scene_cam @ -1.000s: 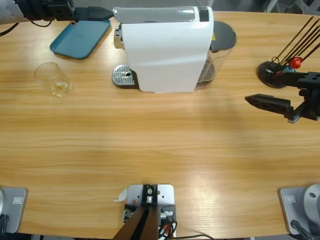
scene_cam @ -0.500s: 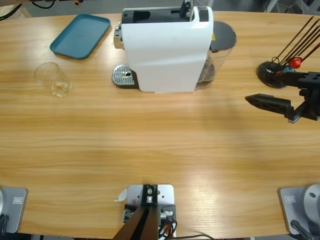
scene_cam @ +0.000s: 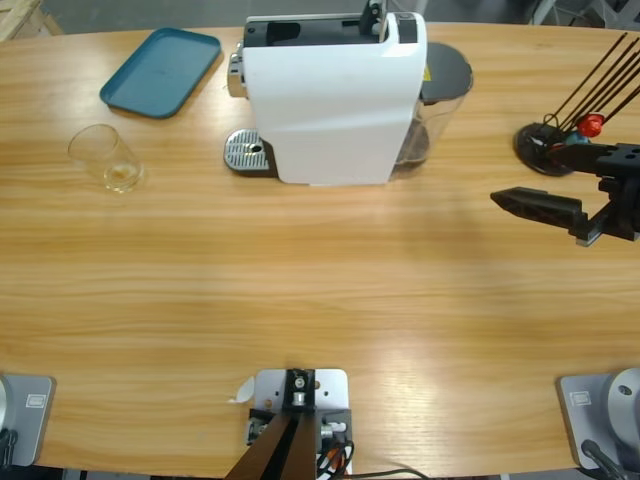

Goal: Pour coffee

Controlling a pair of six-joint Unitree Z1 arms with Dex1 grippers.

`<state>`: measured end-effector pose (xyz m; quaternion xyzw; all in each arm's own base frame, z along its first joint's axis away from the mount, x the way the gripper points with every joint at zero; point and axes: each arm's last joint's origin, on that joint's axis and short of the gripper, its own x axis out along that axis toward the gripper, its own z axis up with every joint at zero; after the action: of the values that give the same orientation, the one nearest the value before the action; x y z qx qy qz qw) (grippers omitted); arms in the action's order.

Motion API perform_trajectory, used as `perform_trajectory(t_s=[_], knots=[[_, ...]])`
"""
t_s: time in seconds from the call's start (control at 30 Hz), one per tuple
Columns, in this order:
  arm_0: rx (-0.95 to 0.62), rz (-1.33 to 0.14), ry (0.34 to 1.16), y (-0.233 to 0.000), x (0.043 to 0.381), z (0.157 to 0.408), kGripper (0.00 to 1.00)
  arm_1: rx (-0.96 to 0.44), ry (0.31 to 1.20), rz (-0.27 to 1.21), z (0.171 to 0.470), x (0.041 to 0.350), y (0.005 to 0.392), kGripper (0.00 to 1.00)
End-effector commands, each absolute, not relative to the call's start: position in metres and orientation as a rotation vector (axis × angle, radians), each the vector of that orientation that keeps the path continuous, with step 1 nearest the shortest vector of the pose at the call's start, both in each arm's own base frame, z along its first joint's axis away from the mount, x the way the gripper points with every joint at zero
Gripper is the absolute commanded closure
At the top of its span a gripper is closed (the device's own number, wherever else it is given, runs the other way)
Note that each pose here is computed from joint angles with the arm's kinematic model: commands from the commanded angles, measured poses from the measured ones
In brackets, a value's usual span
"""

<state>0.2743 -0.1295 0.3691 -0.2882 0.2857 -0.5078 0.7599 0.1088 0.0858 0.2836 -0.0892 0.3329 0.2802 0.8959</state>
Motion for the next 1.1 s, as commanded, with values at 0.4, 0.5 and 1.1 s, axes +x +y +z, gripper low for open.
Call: perform_trajectory(t_s=[0.4,0.5,1.1], knots=[[0.296,-0.455,0.771,-0.097,0.174,0.356,0.285,-0.196,0.721,0.569,0.275,0.106,0.084,0.085],[0.29,-0.514,0.711,-0.099,0.162,0.351,0.285,-0.179,0.702,0.541,0.278,0.103,0.08,0.11],[0.289,-0.463,0.702,-0.089,0.14,0.334,0.096,-0.206,0.742,0.315,0.297,0.128,0.085,0.04]])
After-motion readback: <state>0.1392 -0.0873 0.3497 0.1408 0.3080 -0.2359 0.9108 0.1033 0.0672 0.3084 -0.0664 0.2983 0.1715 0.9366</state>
